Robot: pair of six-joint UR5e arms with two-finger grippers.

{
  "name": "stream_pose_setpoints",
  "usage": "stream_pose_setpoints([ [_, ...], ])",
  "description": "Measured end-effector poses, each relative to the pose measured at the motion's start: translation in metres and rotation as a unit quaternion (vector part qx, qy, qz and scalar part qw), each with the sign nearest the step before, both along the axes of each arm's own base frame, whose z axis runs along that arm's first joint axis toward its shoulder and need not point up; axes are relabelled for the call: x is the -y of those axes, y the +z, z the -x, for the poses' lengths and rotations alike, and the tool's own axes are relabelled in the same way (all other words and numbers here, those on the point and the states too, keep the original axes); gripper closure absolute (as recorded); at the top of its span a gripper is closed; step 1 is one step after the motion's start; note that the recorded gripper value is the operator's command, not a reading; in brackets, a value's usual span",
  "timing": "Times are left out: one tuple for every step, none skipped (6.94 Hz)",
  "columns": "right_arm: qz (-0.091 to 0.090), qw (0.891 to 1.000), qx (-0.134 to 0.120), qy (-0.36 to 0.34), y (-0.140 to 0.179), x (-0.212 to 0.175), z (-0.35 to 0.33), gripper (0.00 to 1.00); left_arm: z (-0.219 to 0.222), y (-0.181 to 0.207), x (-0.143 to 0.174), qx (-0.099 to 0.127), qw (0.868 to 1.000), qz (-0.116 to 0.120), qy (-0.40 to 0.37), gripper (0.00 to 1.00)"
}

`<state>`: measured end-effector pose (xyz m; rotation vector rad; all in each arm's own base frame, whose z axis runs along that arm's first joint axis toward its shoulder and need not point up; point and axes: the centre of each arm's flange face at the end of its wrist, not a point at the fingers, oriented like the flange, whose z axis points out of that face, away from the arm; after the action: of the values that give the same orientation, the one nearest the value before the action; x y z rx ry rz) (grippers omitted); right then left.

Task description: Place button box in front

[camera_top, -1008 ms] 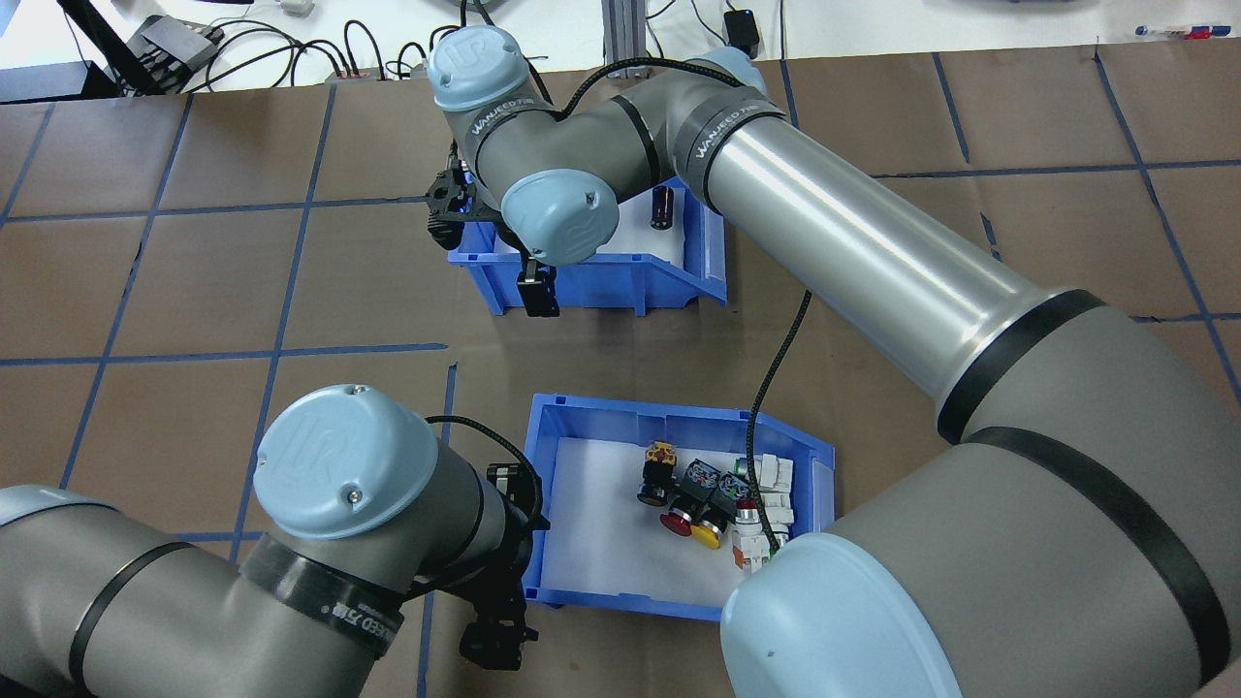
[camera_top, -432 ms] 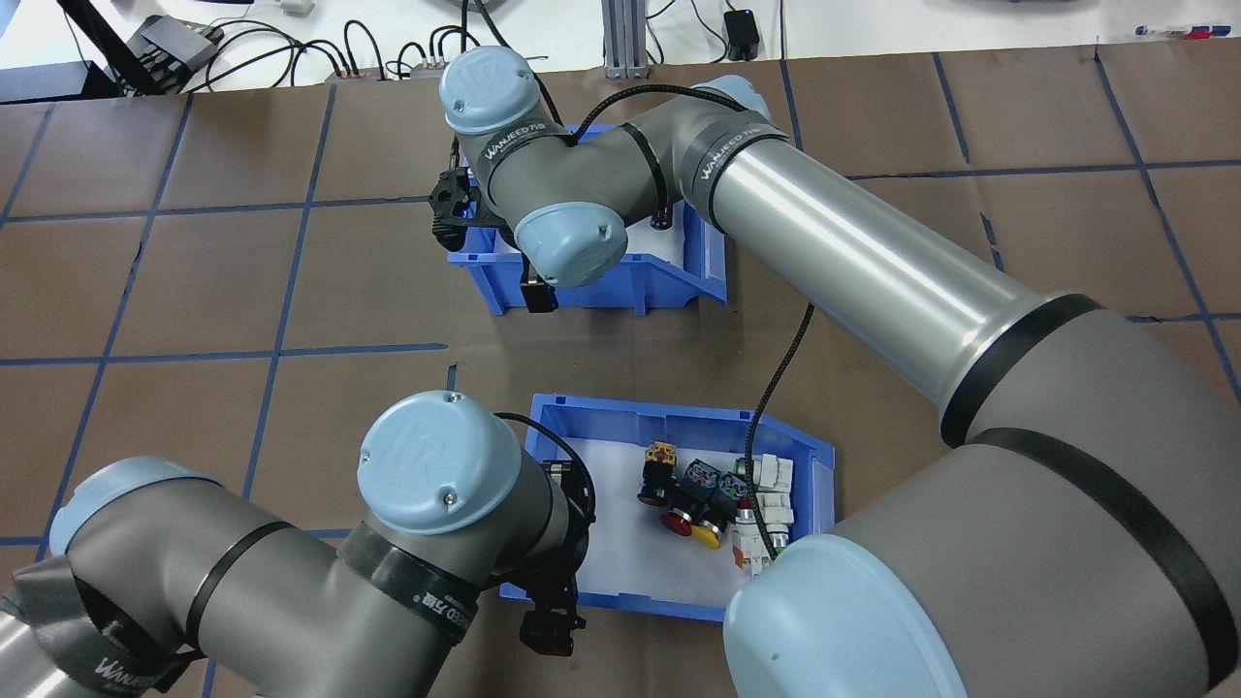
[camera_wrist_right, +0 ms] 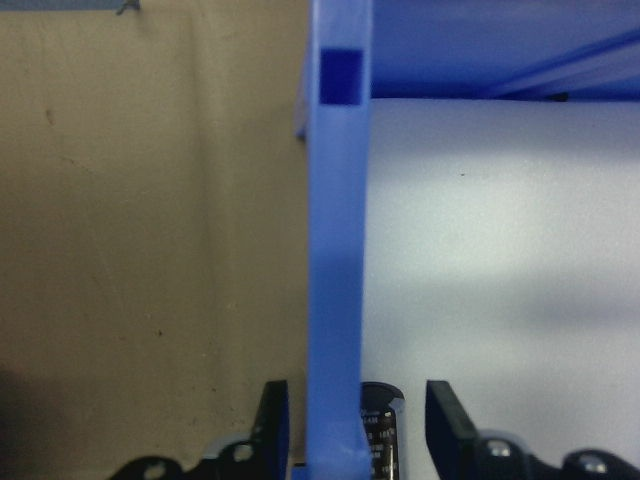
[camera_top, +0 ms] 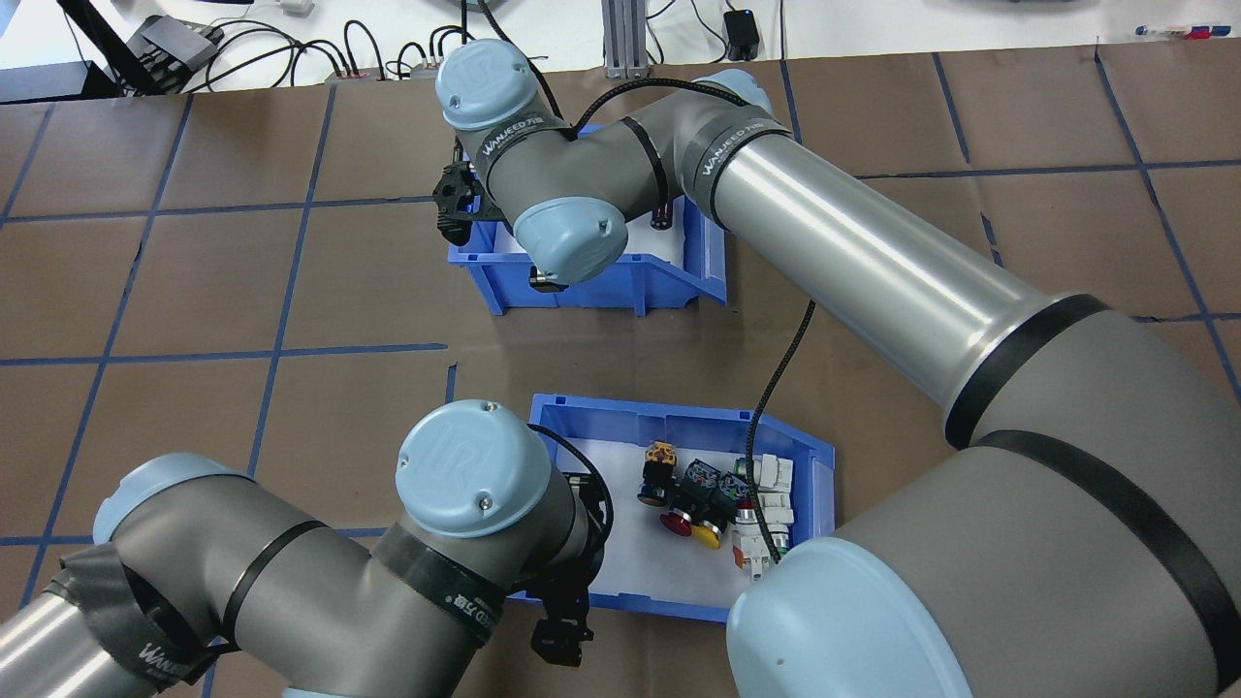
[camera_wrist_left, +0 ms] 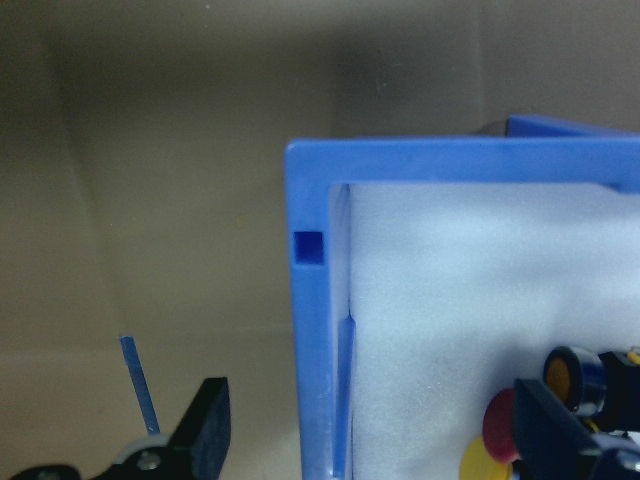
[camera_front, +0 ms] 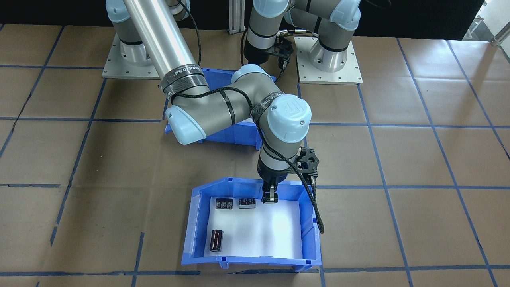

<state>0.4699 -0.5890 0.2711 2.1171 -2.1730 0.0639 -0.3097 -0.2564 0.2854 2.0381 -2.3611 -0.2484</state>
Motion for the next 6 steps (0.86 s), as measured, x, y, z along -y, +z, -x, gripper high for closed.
stream_pose_setpoints([
  [0.006, 1.000, 0.003, -0.001, 0.007, 0.003, 0.001, 0.97, 0.005, -0.007, -0.001, 0.004, 1.000, -0.006, -0.006, 0.01],
  [0.014, 1.000, 0.007, -0.001, 0.017, 0.009, 0.004, 0.98, 0.009, -0.015, -0.001, 0.009, 1.000, -0.014, -0.012, 0.01],
  [0.021, 1.000, 0.010, 0.002, 0.030, 0.013, 0.011, 0.99, 0.014, -0.024, -0.001, 0.012, 1.000, -0.018, -0.017, 0.23],
  [0.025, 1.000, 0.011, 0.005, 0.040, 0.016, 0.020, 0.99, 0.019, -0.028, -0.001, 0.011, 1.000, -0.015, -0.021, 0.56],
  [0.024, 1.000, 0.008, 0.014, 0.049, 0.019, 0.032, 0.99, 0.021, -0.030, -0.001, 0.010, 1.000, -0.014, -0.023, 0.78],
  [0.017, 0.999, 0.000, 0.027, 0.061, 0.025, 0.054, 0.99, 0.022, -0.031, -0.001, 0.009, 1.000, -0.013, -0.022, 1.00],
])
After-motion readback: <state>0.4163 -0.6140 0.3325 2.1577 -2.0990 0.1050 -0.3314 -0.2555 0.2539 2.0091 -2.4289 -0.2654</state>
